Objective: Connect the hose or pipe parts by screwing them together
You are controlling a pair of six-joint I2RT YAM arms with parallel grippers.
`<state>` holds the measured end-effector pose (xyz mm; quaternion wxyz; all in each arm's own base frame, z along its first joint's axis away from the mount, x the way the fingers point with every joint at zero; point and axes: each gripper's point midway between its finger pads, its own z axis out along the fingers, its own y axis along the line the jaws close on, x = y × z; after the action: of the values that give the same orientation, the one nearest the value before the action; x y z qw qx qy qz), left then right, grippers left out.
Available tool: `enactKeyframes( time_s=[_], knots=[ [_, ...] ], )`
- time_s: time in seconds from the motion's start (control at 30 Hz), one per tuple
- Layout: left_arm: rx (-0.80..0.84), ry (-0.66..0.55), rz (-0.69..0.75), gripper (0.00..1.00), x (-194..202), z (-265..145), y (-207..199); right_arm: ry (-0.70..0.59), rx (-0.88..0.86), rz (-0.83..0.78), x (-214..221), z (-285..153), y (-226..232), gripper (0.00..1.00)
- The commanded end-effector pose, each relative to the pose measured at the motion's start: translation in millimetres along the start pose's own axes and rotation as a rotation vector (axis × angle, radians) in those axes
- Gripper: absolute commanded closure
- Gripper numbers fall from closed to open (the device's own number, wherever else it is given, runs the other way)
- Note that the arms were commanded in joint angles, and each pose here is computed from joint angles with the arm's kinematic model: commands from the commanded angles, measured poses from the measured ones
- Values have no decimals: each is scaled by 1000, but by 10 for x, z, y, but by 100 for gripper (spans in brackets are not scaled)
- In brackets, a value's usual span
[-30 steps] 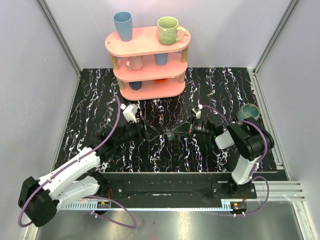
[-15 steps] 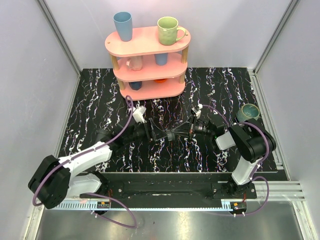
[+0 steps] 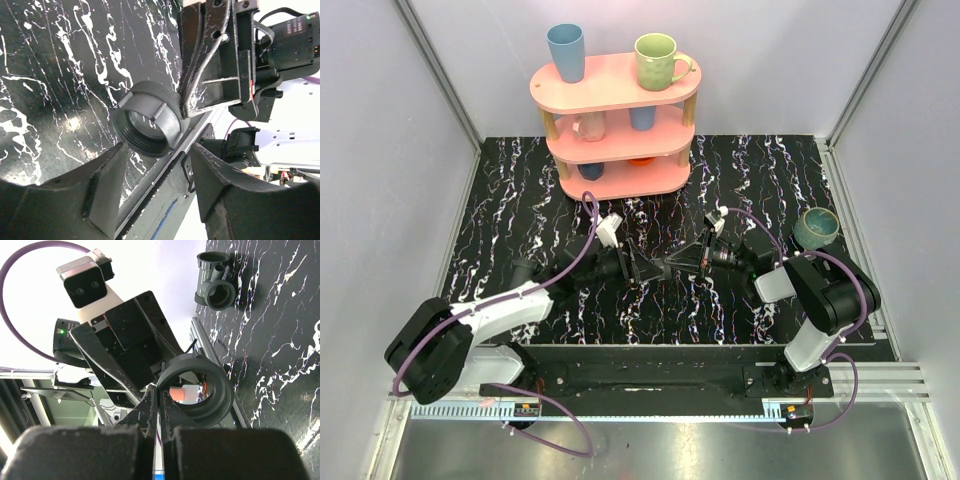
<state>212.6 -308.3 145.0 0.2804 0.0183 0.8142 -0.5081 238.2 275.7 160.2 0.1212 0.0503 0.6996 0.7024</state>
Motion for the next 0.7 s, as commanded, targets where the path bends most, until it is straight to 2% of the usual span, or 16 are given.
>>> enactKeyframes(
  time_s=[0.0, 0.1, 0.2, 0.23, 0.3, 0.33, 0.37, 0.43, 0.47, 0.53, 0.57, 0.67],
  knots=[
    [102, -56, 16, 45, -198, 70, -329, -9, -146, -202, 37, -28, 379, 100],
    [131, -36, 6, 49, -170, 126, -364, -9, -140, -199, 42, -25, 347, 100],
    [160, -24, -14, 60, -177, 156, -432, -6, -139, -189, 18, -4, 338, 100],
    [159, -21, -16, 72, -173, 159, -430, -9, -139, -187, 10, 0, 336, 100],
    [127, -23, -34, 87, -176, 164, -382, -23, -132, -172, -13, 0, 305, 100],
    [97, -19, -48, 97, -170, 165, -331, -24, -128, -168, -10, 2, 289, 99],
    [57, -28, -56, 100, -186, 176, -264, -27, -124, -165, -8, -1, 270, 96],
    [-2, -8, -39, 100, -162, 166, -177, -44, -114, -155, -7, -15, 231, 80],
    [-36, -13, -32, 100, -181, 162, -124, -48, -112, -154, -13, -16, 228, 61],
    [-130, 11, -7, 100, -174, 120, 7, -54, -111, -150, -16, -24, 232, 42],
    [-166, 3, 10, 100, -207, 107, 64, -60, -112, -151, -26, -32, 247, 26],
    [-336, 2, 80, 100, -303, -23, 331, -83, -96, -143, -58, -63, 220, 15]
  ],
)
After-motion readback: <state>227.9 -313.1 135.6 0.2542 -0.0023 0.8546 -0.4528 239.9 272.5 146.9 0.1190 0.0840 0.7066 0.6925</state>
